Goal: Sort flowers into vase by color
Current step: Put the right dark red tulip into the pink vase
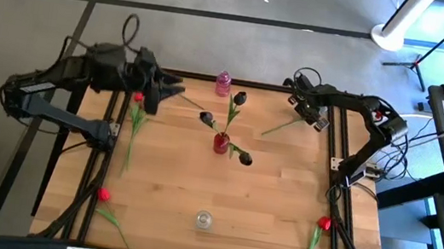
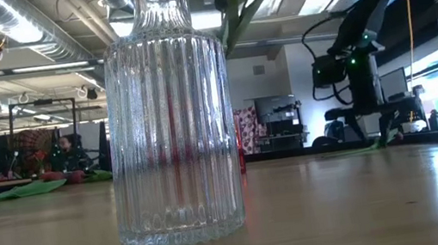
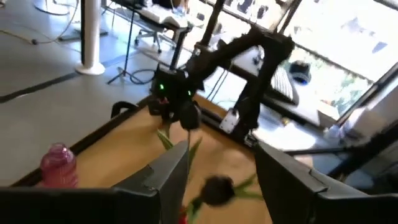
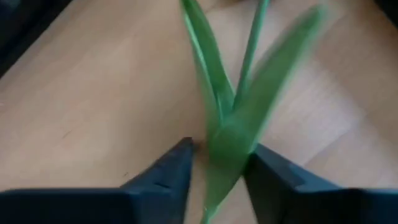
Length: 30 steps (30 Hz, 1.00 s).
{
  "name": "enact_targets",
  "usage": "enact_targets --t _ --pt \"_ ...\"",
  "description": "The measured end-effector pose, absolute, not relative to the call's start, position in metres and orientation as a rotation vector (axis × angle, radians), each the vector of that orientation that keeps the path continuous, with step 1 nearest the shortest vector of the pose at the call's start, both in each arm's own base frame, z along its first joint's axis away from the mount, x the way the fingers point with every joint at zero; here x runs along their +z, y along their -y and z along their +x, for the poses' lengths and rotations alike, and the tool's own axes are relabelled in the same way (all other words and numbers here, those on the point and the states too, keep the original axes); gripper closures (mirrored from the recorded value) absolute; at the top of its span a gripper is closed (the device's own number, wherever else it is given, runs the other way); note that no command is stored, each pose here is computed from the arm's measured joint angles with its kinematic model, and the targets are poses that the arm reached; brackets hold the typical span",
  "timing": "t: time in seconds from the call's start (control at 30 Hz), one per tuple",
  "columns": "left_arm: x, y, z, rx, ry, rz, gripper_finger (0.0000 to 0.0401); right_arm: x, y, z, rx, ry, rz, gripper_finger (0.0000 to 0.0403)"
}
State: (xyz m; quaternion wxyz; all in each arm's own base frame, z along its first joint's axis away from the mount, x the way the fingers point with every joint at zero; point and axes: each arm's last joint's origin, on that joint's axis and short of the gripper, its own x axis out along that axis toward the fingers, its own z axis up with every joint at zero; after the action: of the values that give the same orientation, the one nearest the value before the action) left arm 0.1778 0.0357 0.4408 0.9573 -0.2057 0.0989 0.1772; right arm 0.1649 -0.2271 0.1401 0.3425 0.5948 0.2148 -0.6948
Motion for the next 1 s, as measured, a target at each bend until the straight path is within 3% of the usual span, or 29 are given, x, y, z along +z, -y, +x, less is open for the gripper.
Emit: enact_targets --t 0.2,0.4,0.57,0.7,1.0 --pt "0.438 -0.09 0.175 0.284 -0.193 -0.518 0.0222 0.149 0.225 0.177 -1.731 -0.571 1.417 0.0389" --pt "0.435 -0.149 0.171 0.255 -0.113 -0.555 0.0222 0.228 0.229 0.206 -1.417 -0.504 1.012 0.0387" --pt "0.421 -0.191 0.188 0.166 -0.094 -0.556 0.0222 0.329 0.217 0.248 -0.857 -0.251 0.582 0.0394" --pt "0.42 -0.206 0.207 0.135 -0.012 -0.335 0.0222 0.387 0.202 0.269 -0.51 -0.117 0.328 0.0396" --pt "0.42 -0.205 0.257 0.074 0.184 -0.094 0.0222 0.426 0.195 0.289 -0.281 0.004 0.1 0.0399"
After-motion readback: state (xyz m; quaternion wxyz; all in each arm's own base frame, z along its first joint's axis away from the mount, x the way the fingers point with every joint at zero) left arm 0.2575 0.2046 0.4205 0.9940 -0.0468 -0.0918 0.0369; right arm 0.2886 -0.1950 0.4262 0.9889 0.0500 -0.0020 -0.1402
